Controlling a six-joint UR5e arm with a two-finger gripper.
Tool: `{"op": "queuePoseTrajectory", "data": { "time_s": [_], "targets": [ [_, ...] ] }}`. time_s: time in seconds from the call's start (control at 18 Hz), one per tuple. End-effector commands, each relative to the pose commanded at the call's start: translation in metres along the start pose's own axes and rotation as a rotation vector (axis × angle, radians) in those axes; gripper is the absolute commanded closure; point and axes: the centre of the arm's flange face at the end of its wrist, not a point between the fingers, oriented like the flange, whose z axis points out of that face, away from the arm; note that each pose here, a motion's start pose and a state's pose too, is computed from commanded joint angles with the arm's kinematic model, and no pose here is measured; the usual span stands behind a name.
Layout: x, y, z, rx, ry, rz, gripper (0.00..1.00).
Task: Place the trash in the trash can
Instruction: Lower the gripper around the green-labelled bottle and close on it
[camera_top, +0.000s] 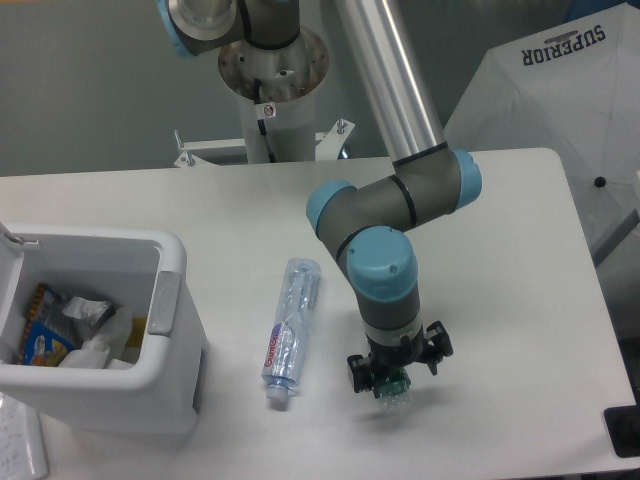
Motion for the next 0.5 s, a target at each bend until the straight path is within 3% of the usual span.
{"op": "queuePoseTrajectory", "data": {
  "time_s": [0.5],
  "targets": [
    [0.010,0.002,0.021,-0.027,0.000,0.039,0.00]
  ]
}}
